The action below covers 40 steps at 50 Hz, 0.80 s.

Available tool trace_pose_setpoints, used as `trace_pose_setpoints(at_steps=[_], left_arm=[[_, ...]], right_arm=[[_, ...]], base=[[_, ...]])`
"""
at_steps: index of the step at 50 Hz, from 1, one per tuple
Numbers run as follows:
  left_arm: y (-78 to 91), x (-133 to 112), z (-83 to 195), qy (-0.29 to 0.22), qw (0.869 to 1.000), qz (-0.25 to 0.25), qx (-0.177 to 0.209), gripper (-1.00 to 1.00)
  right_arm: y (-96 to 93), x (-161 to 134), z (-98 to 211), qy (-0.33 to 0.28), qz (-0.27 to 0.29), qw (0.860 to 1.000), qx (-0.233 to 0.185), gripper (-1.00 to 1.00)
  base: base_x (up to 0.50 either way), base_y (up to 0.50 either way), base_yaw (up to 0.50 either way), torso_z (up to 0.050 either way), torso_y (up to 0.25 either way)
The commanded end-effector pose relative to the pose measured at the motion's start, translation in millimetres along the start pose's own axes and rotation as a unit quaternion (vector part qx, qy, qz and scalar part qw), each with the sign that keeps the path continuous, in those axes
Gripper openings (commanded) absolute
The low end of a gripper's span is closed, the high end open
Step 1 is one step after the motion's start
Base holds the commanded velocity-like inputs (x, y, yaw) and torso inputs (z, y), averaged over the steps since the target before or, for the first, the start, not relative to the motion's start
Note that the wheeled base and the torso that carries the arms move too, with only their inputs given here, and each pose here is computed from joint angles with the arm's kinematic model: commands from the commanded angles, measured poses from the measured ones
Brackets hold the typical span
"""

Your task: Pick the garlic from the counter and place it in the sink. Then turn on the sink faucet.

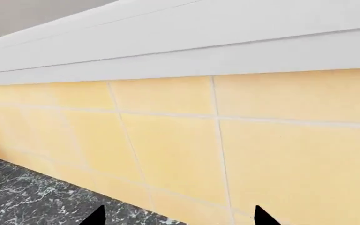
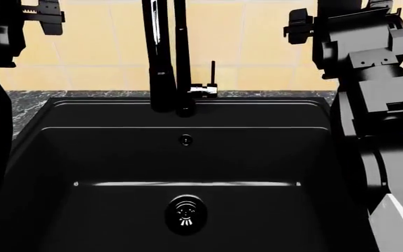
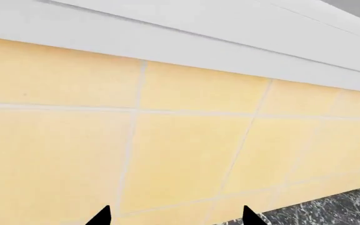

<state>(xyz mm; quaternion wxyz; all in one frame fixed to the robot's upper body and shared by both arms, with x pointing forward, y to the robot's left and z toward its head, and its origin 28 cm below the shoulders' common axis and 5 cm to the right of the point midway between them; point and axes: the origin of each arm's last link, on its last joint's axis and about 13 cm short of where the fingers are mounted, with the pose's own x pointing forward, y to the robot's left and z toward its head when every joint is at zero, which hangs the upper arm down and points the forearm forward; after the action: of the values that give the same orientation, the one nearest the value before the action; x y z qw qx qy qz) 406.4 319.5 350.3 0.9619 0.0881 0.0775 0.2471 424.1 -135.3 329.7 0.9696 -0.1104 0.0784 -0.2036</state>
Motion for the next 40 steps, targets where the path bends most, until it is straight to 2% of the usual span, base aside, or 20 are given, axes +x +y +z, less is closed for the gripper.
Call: trace_pose_setpoints(at_steps=[1,8,9,15,17,18,20,21,22,24,25,26,28,30,31,32,33,35,40], left_arm=[[-3.9,0,1,-0.006,1.0,-0.021,-0.015,1.0],[-4.6,0,1,-0.006,1.0,-0.023,-0.014,1.0],[-4.3,0,0,-0.005,1.0,-0.022,-0.014,1.0],[-2.6,0,1,-0.006,1.0,-0.02,-0.013,1.0],[-1.9,1,-1,-0.004,1.0,-0.019,-0.012,1.0],[-2.2,1,-2,-0.003,1.0,-0.02,-0.013,1.0],[-2.4,1,-3,-0.002,1.0,-0.022,-0.012,1.0],[-1.6,2,-3,-0.002,1.0,-0.021,-0.012,1.0],[-0.9,2,-3,-0.001,1.0,-0.02,-0.013,1.0],[-0.7,1,-2,-0.002,1.0,-0.02,-0.012,1.0],[-0.2,1,-2,-0.002,1.0,-0.019,-0.011,1.0],[0.7,1,-2,-0.002,1.0,-0.017,-0.01,1.0],[2.0,2,-2,-0.001,1.0,-0.016,-0.012,1.0],[2.7,2,-3,0.0,1.0,-0.014,-0.013,1.0],[2.7,2,-2,-0.001,1.0,-0.014,-0.013,1.0],[2.7,2,-2,-0.001,1.0,-0.015,-0.012,1.0],[2.8,1,-2,-0.001,1.0,-0.015,-0.012,1.0],[3.3,2,-2,0.0,1.0,-0.015,-0.012,1.0],[4.9,2,-3,0.002,1.0,-0.013,-0.013,1.0]], right_arm=[[3.4,-2,1,0.0,0.009,1.0,0.0,1.0],[3.7,-2,1,0.009,0.004,1.0,0.009,1.0],[3.7,-2,-1,0.013,-0.011,1.0,-0.004,1.0],[-0.9,-6,5,0.039,-0.005,0.999,-0.01,1.0],[-5.3,-7,6,0.039,-0.025,0.998,-0.032,1.0],[-8.8,-8,11,0.045,-0.009,0.999,-0.023,1.0],[-12.5,-11,21,0.027,0.001,0.999,-0.037,1.0],[-16.0,-15,26,0.024,-0.002,0.998,-0.054,1.0],[-23.3,-10,-7,0.082,-0.003,0.992,-0.092,1.0],[-36.2,-30,-2,0.12,0.002,0.99,-0.072,1.0],[-43.9,-41,-2,0.126,0.008,0.989,-0.078,1.0],[-49.3,-55,4,0.105,0.019,0.991,-0.076,1.0],[-57.2,-86,23,0.009,0.033,0.997,-0.067,1.0],[-63.3,-88,25,0.001,0.035,0.997,-0.072,1.0],[-88.9,-87,27,-0.003,-0.024,0.997,-0.074,1.0],[-43.3,-83,2,0.026,0.069,0.994,-0.075,1.0],[-14.1,-94,9,0.014,0.13,0.988,-0.078,1.0],[-20.3,-93,7,0.025,0.151,0.985,-0.078,1.0],[-67.3,-112,7,0.017,0.147,0.985,-0.089,1.0]], base=[[0.5,0.0,0.0,0.0,0.0],[0.36,0.0,0.0,0.0,0.0],[0.0,0.0,0.0,0.0,0.0],[0.0,0.0,0.0,0.0,0.0],[0.0,0.0,0.0,0.0,0.0],[0.0,0.0,0.0,0.0,0.0],[0.0,0.0,0.0,0.0,0.0],[0.0,0.0,0.0,0.0,0.0],[0.0,0.0,0.0,0.0,0.0],[0.0,0.0,0.0,0.0,0.0],[0.0,0.0,0.0,0.0,0.0],[0.0,0.0,0.0,0.0,0.0],[0.0,0.0,0.0,0.0,0.0],[0.0,0.0,0.0,0.0,0.0],[0.0,0.0,0.0,0.0,0.0],[0.0,0.0,0.0,0.0,0.0],[0.0,0.0,0.0,0.0,0.0],[0.0,0.0,0.0,0.0,0.0],[0.0,0.0,0.0,0.0,0.0]])
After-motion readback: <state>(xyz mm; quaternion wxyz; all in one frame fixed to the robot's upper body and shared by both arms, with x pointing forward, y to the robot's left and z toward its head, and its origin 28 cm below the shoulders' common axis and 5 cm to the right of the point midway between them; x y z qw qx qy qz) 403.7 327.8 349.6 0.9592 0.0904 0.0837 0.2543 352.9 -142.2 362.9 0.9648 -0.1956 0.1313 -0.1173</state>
